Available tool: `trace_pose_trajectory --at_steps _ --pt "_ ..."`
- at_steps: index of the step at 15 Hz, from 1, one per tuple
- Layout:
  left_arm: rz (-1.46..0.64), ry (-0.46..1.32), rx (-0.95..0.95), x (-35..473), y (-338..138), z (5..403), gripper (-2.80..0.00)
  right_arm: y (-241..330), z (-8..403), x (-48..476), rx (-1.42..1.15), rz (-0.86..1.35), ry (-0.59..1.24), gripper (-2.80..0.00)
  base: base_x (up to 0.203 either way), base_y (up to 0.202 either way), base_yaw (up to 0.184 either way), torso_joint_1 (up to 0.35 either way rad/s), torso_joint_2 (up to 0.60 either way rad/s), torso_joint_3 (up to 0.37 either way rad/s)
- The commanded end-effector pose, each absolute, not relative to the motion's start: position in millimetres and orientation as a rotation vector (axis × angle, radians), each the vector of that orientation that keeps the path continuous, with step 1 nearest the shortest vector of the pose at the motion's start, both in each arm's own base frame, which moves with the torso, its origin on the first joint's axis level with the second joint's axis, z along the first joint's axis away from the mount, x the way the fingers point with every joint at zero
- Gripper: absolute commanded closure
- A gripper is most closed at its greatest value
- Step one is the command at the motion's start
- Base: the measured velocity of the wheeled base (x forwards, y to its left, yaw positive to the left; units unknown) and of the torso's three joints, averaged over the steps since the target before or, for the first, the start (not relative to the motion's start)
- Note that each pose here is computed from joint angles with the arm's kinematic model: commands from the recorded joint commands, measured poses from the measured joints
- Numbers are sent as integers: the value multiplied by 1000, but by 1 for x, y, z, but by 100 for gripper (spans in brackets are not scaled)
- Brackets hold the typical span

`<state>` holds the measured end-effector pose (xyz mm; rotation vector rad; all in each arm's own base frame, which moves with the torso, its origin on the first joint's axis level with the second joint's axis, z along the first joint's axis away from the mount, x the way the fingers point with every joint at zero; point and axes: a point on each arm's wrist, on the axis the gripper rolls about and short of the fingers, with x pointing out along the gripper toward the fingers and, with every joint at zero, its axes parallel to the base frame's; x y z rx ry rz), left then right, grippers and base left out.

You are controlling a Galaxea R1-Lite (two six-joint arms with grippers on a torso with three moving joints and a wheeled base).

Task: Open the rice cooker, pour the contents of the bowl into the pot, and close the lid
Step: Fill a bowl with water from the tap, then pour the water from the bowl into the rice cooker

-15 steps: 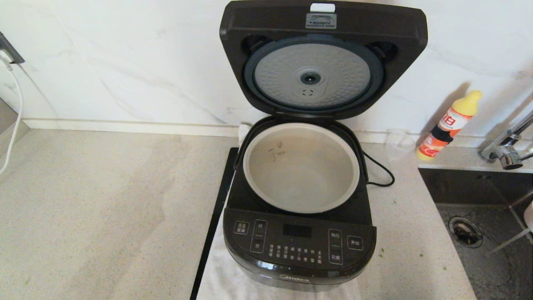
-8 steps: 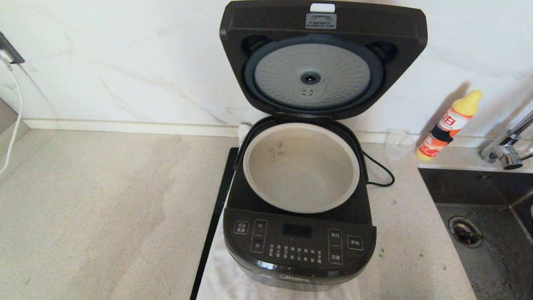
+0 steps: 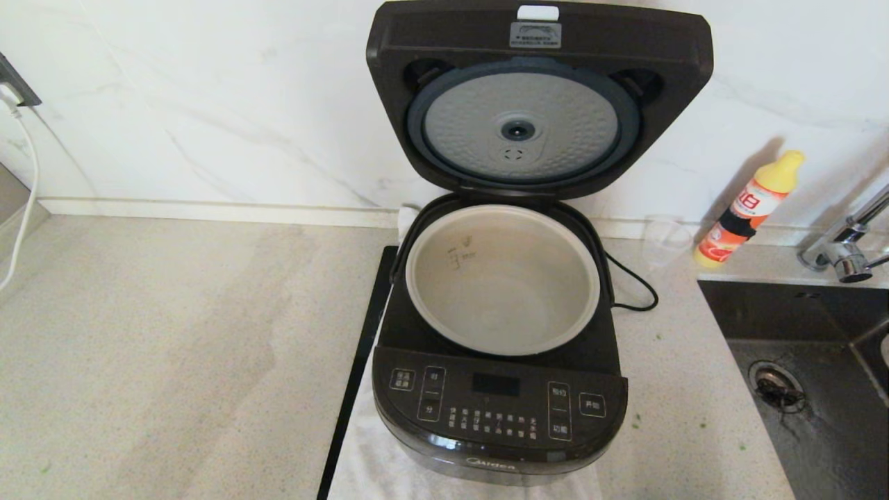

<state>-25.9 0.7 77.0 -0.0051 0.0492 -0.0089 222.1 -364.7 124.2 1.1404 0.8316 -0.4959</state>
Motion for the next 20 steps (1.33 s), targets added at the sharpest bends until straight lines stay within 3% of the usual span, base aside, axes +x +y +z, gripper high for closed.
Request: trace_pose_trajectory --at_steps 1,8,20 --pt "-9 46 -5 -26 1 77 0 -360 130 221 1145 -489 839 0 0 0 0 0 0 0" --pt "-9 46 -5 -26 1 77 0 -294 173 229 1104 -363 999 0 0 0 0 0 0 0" --pt "-8 46 -5 -26 1 77 0 -104 262 246 716 -111 1089 0 0 0 0 0 0 0"
